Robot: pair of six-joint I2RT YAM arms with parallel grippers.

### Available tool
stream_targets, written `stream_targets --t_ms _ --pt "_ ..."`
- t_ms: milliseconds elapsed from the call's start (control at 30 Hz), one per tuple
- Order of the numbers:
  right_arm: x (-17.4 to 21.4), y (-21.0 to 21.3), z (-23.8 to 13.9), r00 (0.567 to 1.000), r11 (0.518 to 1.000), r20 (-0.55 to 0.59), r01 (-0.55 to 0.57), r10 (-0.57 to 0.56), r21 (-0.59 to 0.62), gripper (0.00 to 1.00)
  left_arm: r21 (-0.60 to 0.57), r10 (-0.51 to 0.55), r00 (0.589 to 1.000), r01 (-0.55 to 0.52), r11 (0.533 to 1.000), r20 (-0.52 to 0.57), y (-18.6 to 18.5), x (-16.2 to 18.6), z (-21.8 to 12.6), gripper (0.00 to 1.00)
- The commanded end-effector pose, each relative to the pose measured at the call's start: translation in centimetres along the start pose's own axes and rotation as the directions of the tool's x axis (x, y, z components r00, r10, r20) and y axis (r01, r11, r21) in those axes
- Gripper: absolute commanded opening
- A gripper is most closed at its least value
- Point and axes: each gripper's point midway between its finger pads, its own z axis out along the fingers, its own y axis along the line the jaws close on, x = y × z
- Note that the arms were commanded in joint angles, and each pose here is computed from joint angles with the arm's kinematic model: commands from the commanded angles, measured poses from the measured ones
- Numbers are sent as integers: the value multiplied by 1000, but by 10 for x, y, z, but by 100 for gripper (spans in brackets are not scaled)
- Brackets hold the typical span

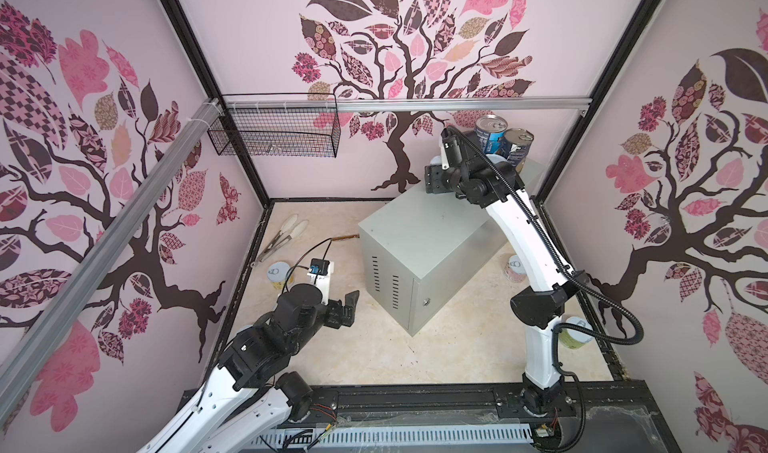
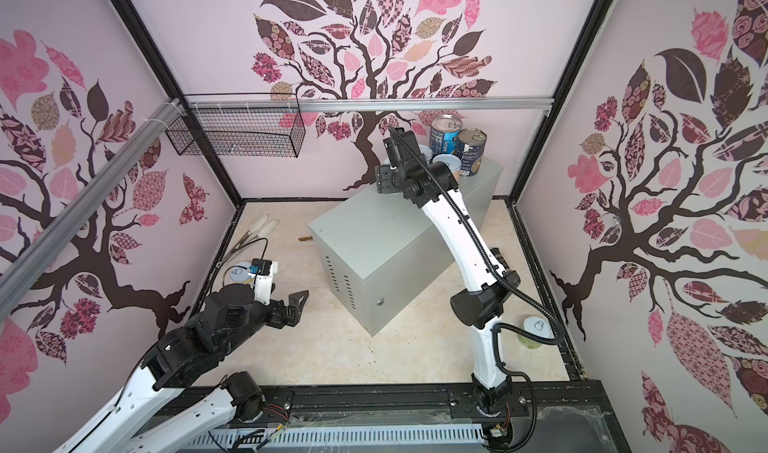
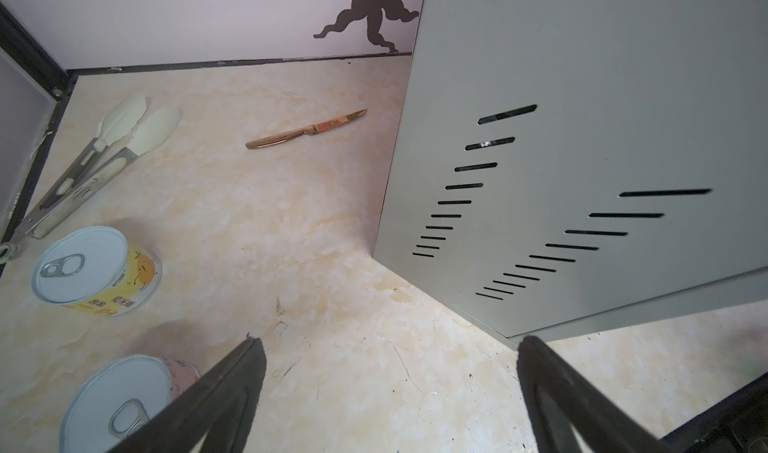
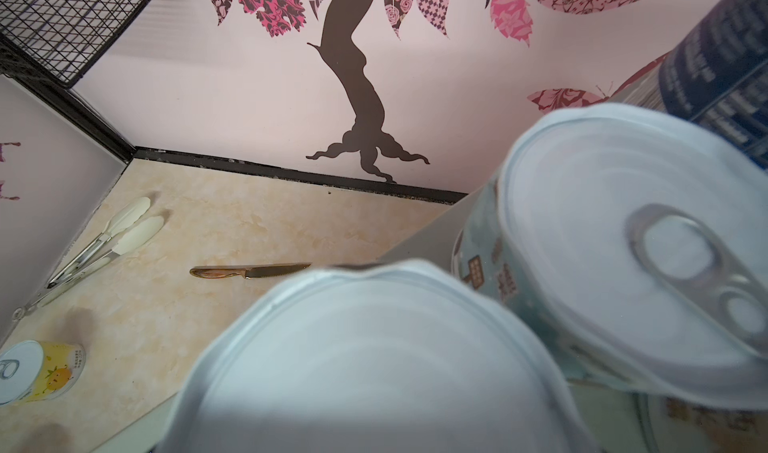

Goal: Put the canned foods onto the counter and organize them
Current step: 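Lower the light-blue can beside the white-lidded cans with the right gripper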

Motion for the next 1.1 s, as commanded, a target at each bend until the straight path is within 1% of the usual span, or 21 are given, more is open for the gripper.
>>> stream_targets --t_ms 0,133,467,633,833,967,1067 --pt "-4 -1 10 1000 1000 16 8 -8 10 66 10 10 1000 -10 1000 -3 -3 4 5 98" --pt "-2 4 13 1000 1000 9 10 -10 -10 73 16 13 1000 -13 1000 -10 -4 5 6 98" --pt "-1 1 12 1000 1000 6 28 -28 0 89 11 18 999 -18 1000 -27 -5 7 9 98" --pt "-4 3 6 999 999 14 29 -29 -19 94 4 21 999 -21 1000 -36 -4 8 12 98" --pt "-13 9 -6 999 997 44 25 -22 -69 99 -18 14 999 -15 1000 -49 1 10 15 98" --pt "-24 7 -23 996 997 88 19 -12 -77 100 -33 14 998 -16 999 -56 4 9 18 98" --pt "-33 8 -40 991 994 131 11 4 -111 100 -44 8 998 -11 999 -67 7 9 21 98"
